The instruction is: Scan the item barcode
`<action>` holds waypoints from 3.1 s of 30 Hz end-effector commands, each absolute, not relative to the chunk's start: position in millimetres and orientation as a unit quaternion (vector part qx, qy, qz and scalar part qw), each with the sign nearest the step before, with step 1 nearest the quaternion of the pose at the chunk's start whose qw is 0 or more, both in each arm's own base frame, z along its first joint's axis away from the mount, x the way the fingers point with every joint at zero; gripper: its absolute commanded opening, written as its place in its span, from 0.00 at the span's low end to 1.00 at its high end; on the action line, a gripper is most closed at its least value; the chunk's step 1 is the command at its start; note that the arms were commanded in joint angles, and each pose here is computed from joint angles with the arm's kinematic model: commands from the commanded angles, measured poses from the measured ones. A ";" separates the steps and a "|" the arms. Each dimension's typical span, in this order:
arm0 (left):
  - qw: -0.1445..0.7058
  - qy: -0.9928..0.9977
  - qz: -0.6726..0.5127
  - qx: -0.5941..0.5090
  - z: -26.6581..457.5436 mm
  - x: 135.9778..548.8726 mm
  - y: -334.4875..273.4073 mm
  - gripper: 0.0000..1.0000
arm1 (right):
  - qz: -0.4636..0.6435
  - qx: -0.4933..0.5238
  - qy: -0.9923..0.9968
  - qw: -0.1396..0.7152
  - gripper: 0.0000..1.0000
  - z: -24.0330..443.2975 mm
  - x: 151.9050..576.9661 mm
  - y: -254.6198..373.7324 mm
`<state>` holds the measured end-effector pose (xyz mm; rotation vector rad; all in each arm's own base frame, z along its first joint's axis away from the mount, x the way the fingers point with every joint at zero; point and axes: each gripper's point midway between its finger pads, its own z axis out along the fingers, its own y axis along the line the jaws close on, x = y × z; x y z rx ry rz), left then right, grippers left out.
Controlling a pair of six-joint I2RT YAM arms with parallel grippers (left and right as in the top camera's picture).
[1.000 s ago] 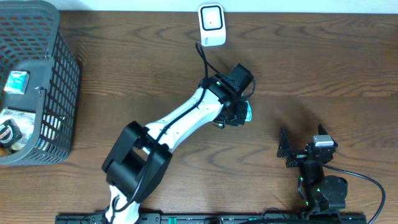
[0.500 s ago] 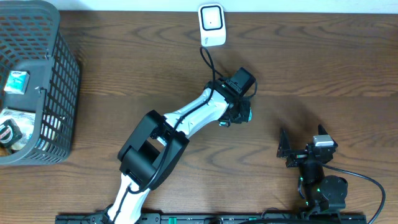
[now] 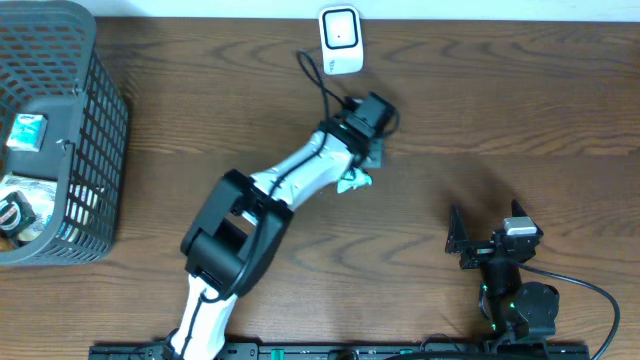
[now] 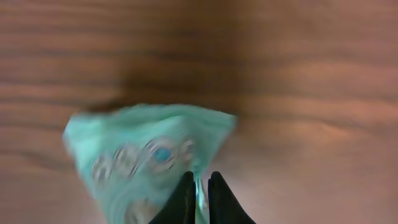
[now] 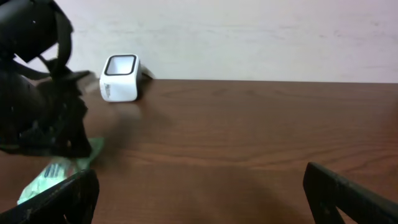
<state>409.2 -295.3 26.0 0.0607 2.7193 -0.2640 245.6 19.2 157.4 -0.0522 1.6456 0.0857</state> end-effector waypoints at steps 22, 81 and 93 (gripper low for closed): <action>0.140 0.981 -0.097 -0.093 95.3 377.9 -224.8 0.67 | 0.043 -0.018 0.733 0.679 0.99 156.6 245.4 19.5; 0.251 0.962 -0.104 0.038 44.8 473.4 -245.3 0.40 | 0.043 -0.018 0.733 0.679 0.99 156.6 245.4 19.4; 0.214 0.972 -0.095 0.020 44.2 458.1 -232.9 0.68 | 0.043 -0.018 0.733 0.679 0.99 156.6 245.4 19.5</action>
